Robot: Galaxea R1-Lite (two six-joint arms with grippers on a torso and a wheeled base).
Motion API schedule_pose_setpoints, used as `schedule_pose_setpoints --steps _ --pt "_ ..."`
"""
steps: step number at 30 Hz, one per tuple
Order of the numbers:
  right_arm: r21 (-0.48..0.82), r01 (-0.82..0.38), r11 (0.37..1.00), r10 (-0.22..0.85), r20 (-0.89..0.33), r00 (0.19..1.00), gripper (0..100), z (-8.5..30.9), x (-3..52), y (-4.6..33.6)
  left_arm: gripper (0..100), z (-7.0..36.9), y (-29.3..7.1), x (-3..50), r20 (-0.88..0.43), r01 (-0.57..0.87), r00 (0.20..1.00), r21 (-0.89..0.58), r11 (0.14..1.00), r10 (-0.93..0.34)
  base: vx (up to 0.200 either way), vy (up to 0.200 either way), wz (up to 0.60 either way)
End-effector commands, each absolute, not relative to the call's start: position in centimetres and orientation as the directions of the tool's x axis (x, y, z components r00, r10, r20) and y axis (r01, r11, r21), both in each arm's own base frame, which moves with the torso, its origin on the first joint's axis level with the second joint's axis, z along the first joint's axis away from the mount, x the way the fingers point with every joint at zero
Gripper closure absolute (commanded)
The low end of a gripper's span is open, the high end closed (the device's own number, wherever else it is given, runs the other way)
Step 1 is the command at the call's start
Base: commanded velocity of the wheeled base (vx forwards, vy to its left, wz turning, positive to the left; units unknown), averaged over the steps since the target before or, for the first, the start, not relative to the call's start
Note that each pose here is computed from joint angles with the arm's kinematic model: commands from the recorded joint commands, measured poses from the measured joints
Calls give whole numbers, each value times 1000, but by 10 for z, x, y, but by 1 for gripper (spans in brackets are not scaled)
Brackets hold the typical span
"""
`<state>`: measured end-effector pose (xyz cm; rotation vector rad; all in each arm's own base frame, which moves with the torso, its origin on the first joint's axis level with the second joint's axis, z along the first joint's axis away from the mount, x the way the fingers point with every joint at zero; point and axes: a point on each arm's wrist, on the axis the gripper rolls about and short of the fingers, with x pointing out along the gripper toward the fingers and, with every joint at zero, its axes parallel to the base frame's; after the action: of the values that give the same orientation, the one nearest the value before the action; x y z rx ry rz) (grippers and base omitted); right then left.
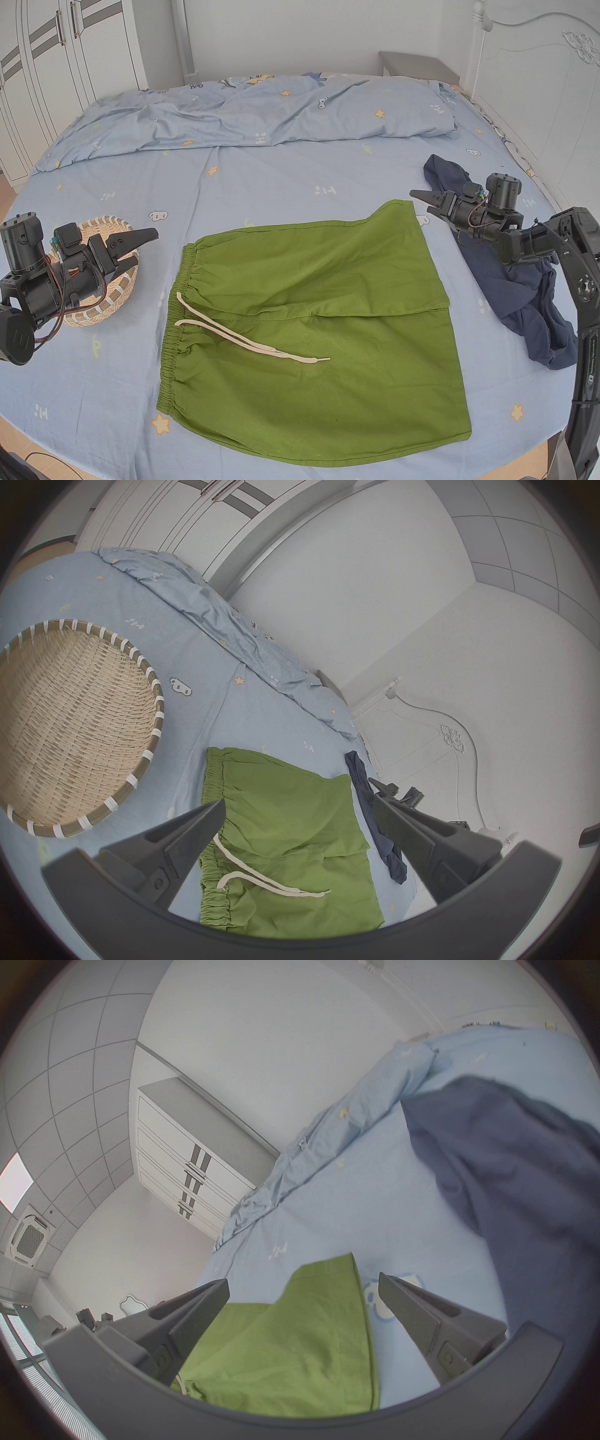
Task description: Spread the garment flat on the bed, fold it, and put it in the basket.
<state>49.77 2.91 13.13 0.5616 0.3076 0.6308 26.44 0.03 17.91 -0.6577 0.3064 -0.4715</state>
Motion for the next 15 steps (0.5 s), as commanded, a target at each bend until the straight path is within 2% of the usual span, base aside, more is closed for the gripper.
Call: schedule_pose_setpoints --steps 1,9,10,12,15 --pt "548 -482 683 602 -50 797 0 202 437 10 0 172 -2 260 -150 306 842 -659 687 -519 0 0 0" --pt "601 -401 692 585 -141 799 0 203 359 2 0 138 -3 242 -261 213 814 -698 684 -520 0 0 0" --pt "622 -373 688 591 -184 785 0 193 335 5 0 128 -3 234 -294 184 802 -706 683 -520 0 0 0" --pt "629 -359 689 594 -207 777 0 186 322 6 0 124 -4 231 -310 170 796 -711 683 -520 0 0 0" --pt "671 -281 686 602 -306 738 0 154 278 10 0 106 -5 213 -373 112 766 -725 680 -524 0 0 0"
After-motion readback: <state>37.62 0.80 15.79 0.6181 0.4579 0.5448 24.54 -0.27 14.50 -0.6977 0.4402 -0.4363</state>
